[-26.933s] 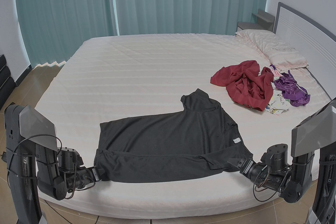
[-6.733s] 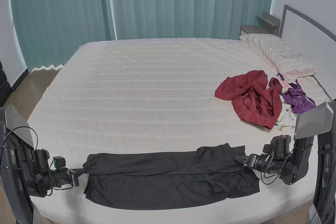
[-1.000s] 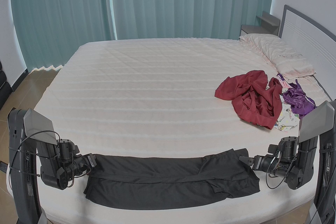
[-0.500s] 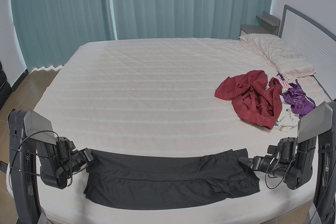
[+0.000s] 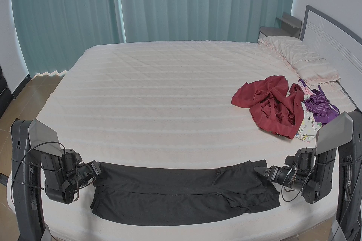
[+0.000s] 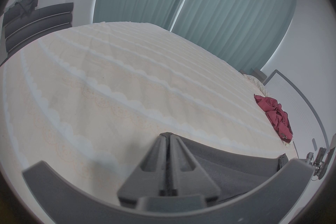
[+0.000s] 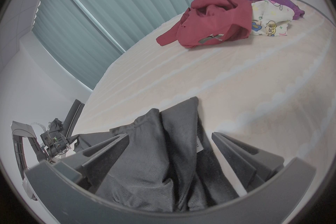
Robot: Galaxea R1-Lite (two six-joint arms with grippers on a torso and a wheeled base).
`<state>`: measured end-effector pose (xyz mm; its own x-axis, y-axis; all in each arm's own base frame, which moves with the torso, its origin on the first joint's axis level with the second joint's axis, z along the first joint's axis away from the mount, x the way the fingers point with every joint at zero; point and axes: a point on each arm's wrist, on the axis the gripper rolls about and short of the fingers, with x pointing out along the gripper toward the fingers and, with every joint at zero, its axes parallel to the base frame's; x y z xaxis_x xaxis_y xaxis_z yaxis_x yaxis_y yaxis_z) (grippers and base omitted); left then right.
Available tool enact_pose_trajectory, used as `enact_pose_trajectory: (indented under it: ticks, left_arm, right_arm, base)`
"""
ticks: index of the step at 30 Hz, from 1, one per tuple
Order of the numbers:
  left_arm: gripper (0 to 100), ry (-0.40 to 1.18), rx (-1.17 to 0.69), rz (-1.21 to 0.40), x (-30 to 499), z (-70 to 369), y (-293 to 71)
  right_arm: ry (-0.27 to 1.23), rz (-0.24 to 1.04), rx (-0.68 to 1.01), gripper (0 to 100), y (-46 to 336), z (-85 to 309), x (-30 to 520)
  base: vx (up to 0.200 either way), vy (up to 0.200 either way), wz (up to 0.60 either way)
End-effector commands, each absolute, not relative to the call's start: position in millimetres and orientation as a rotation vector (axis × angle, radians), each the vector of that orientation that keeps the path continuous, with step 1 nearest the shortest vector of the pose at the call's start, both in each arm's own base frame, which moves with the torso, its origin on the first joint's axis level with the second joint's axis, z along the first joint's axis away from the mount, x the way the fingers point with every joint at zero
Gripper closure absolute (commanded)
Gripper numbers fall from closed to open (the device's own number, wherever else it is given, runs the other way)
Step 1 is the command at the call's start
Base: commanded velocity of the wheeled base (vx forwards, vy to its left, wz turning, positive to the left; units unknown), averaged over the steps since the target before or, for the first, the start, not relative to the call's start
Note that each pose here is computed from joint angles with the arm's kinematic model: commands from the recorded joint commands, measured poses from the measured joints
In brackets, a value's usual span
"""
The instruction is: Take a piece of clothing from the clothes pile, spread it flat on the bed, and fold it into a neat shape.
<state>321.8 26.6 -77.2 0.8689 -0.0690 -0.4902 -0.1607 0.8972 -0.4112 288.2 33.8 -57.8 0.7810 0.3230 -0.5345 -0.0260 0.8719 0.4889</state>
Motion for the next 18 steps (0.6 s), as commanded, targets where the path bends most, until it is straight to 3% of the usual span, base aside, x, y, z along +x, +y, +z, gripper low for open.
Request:
enact_pose_trajectory:
  ticks: [1,13,18]
  left_arm:
    - [0,0.519,-0.459,0.045,321.4,-77.5,25.3]
    - [0,0.530,-0.494,0.062,318.0,-78.3,27.4]
    - [0,0.553,-0.551,0.063,311.9,-78.3,26.4]
  right_arm:
    - [0.688,0.213,0.475,0,41.5,-70.9,288.2]
    - [0.539,0.179,0.497,0,21.6,-34.4,299.6]
    - [0.579,0.253,0.479,0,44.7,-35.2,291.0]
  base:
    - [0.000,0.000,0.00]
    - [0.000,0.000,0.00]
    - [0.000,0.000,0.00]
